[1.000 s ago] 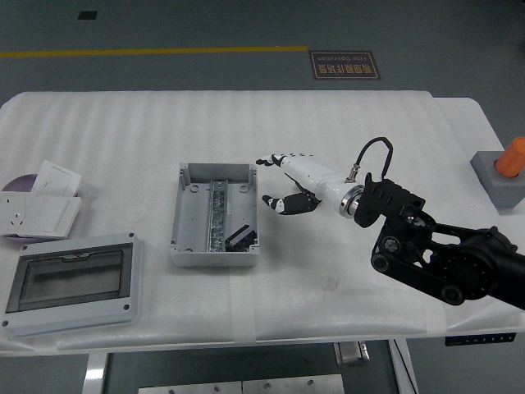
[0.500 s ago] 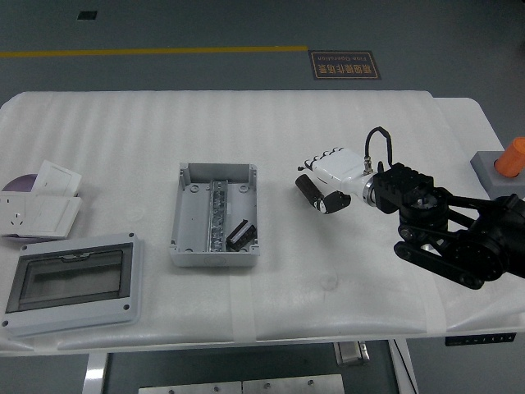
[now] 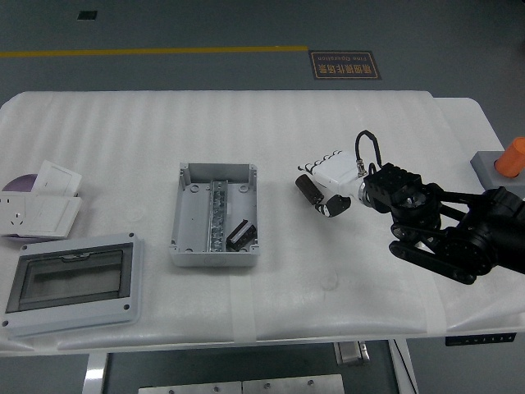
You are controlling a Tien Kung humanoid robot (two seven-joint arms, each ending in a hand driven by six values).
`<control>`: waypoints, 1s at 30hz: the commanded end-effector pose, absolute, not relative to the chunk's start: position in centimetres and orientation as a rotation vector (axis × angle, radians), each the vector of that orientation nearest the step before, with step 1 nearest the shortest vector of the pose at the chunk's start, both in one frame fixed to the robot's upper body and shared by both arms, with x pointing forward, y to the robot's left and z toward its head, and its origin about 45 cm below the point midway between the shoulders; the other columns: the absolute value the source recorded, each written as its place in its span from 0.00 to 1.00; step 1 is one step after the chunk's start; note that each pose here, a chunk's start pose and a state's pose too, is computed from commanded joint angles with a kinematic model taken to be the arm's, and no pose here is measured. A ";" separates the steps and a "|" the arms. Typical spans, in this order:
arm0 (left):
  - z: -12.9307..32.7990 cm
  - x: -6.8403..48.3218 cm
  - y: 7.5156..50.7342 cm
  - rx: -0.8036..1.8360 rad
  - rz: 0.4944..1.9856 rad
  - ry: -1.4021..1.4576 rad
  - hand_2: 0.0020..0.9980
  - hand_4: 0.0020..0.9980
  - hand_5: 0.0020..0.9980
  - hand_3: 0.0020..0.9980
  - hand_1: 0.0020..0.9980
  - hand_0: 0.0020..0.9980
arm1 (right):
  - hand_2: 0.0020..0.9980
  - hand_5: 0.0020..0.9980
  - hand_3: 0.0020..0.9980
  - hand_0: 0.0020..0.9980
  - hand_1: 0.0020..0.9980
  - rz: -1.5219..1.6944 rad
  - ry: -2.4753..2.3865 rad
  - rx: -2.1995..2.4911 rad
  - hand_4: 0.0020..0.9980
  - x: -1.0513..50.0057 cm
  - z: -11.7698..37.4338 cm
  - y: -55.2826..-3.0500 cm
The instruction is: Pick up the battery,place it into the box
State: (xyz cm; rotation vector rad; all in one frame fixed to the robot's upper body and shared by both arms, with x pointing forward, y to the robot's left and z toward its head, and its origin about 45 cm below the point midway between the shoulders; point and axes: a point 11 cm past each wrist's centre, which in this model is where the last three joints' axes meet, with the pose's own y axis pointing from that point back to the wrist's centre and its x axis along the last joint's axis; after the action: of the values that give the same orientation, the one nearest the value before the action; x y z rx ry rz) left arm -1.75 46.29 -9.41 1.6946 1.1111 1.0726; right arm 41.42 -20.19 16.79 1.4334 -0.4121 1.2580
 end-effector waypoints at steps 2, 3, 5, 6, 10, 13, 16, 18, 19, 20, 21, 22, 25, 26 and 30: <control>-9.4 -1.7 46.3 1.695 1.072 1.109 0.54 0.49 0.46 0.55 0.66 0.60 | 0.98 0.32 1.00 0.90 0.90 1.259 -0.403 1.426 0.70 41.5 16.5 -20.2; -9.4 -1.7 46.4 1.696 1.072 1.108 0.54 0.49 0.46 0.55 0.66 0.60 | 0.98 0.32 1.00 0.90 0.90 1.259 -0.400 1.423 0.70 41.5 16.4 -20.2; -9.3 -1.6 46.4 1.697 1.072 1.105 0.54 0.49 0.46 0.55 0.66 0.60 | 0.98 0.32 1.00 0.90 0.90 1.260 -0.393 1.418 0.70 41.5 16.2 -20.3; -9.3 -1.5 46.5 1.698 1.072 1.104 0.54 0.49 0.46 0.55 0.66 0.60 | 0.98 0.32 1.00 0.90 0.90 1.260 -0.391 1.415 0.70 41.5 16.1 -20.3; -9.3 -1.4 46.5 1.699 1.072 1.099 0.54 0.49 0.46 0.55 0.66 0.60 | 0.98 0.34 1.00 0.90 0.89 1.267 -0.388 1.414 0.70 41.5 15.9 -20.1; -9.3 -1.3 46.6 1.700 1.073 1.097 0.54 0.48 0.47 0.55 0.66 0.60 | 0.98 0.34 1.00 0.90 0.89 1.272 -0.395 1.426 0.70 41.5 15.9 -19.9; -9.3 -1.3 46.5 1.699 1.072 1.095 0.54 0.48 0.47 0.55 0.66 0.60 | 0.98 0.34 1.00 0.90 0.89 1.275 -0.400 1.436 0.70 41.4 15.8 -19.6; -9.3 -1.3 46.5 1.699 1.071 1.095 0.54 0.48 0.47 0.55 0.66 0.60 | 0.98 0.34 1.00 0.90 0.89 1.276 -0.401 1.441 0.70 41.4 15.7 -19.6; -9.3 -1.3 46.5 1.699 1.070 1.094 0.55 0.48 0.47 0.55 0.66 0.60 | 0.96 0.34 1.00 0.89 0.88 1.277 -0.402 1.442 0.69 41.4 15.7 -19.6; -9.3 -1.2 46.5 1.699 1.070 1.094 0.55 0.48 0.47 0.55 0.66 0.60 | 0.96 0.34 1.00 0.89 0.88 1.277 -0.402 1.443 0.69 41.4 15.6 -19.6; -9.3 -1.2 46.4 1.699 1.070 1.094 0.55 0.48 0.47 0.55 0.66 0.60 | 0.96 0.34 1.00 0.89 0.88 1.276 -0.401 1.443 0.69 41.4 15.6 -19.6; -9.3 -1.3 46.4 1.699 1.070 1.093 0.55 0.48 0.47 0.55 0.66 0.60 | 0.96 0.34 1.00 0.89 0.88 1.276 -0.399 1.442 0.69 41.4 15.5 -19.7; -9.3 -1.3 46.5 1.700 1.068 1.092 0.55 0.48 0.48 0.55 0.66 0.60 | 0.89 0.30 1.00 0.88 0.85 1.274 -0.388 1.436 0.58 41.3 15.2 -19.9; -9.3 -1.3 46.5 1.701 1.068 1.091 0.55 0.48 0.48 0.55 0.66 0.60 | 0.89 0.30 1.00 0.88 0.85 1.273 -0.385 1.435 0.58 41.3 15.2 -20.0; -9.3 -1.3 46.4 1.702 1.066 1.090 0.55 0.48 0.48 0.55 0.66 0.60 | 0.89 0.30 1.00 0.88 0.85 1.269 -0.375 1.428 0.58 41.4 15.0 -20.3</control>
State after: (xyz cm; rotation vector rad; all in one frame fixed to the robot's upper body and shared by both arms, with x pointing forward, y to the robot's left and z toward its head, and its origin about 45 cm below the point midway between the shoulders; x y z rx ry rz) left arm -1.33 46.44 -9.35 1.7019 1.0898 1.0659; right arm 41.35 -20.34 14.96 1.4278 -0.3746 1.2693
